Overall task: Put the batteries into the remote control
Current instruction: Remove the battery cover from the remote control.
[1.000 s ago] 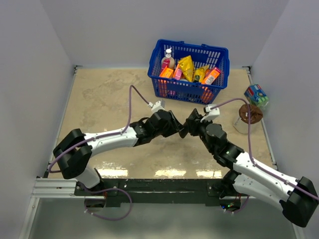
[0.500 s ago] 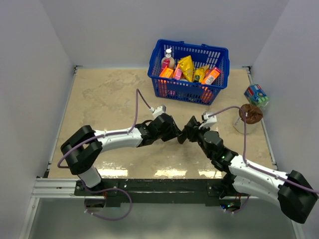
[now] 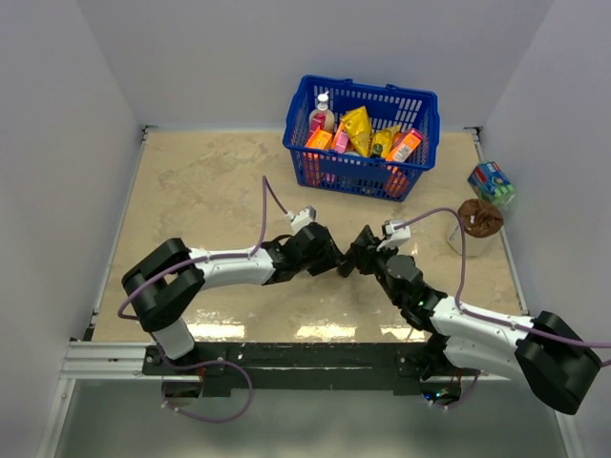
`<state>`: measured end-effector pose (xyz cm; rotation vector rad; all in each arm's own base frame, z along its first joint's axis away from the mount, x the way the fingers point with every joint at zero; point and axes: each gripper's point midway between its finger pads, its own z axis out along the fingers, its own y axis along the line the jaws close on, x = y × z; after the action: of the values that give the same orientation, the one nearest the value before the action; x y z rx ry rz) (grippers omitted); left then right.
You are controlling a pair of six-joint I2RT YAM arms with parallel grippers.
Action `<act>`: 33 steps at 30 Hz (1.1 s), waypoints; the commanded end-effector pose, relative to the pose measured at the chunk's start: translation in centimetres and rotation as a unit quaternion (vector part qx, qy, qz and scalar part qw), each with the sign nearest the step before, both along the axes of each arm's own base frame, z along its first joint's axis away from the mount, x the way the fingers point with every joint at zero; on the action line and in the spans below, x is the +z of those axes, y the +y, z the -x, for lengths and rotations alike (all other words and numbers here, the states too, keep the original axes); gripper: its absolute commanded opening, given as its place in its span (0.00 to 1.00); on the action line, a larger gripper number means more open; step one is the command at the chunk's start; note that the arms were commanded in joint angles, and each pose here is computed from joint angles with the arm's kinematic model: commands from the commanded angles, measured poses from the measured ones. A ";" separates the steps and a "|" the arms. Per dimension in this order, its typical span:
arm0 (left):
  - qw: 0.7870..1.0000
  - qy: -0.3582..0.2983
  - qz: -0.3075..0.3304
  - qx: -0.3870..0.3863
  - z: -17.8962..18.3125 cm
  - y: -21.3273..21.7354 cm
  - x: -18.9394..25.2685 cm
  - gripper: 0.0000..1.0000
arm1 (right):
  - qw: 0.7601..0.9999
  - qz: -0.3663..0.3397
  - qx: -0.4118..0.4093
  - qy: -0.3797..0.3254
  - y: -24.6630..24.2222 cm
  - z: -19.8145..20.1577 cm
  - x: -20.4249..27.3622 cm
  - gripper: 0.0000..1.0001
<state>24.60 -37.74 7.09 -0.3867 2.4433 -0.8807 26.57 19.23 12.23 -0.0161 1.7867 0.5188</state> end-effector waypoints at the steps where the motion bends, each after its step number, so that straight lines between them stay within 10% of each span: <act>1: 0.999 -0.010 0.028 0.011 -0.4 -0.5 0.8 0.50 | 0.998 -0.032 -0.004 -0.051 0.7 -0.7 2.7 0.00; 33: 0.995 -0.051 0.077 0.047 -0.7 1.0 2.8 0.52 | 0.999 0.012 -0.016 -0.039 0.6 -0.7 0.5 0.00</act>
<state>24.46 -36.25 7.48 -0.4620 2.3484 -0.9564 26.96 20.18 12.05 -0.0331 1.7478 0.4994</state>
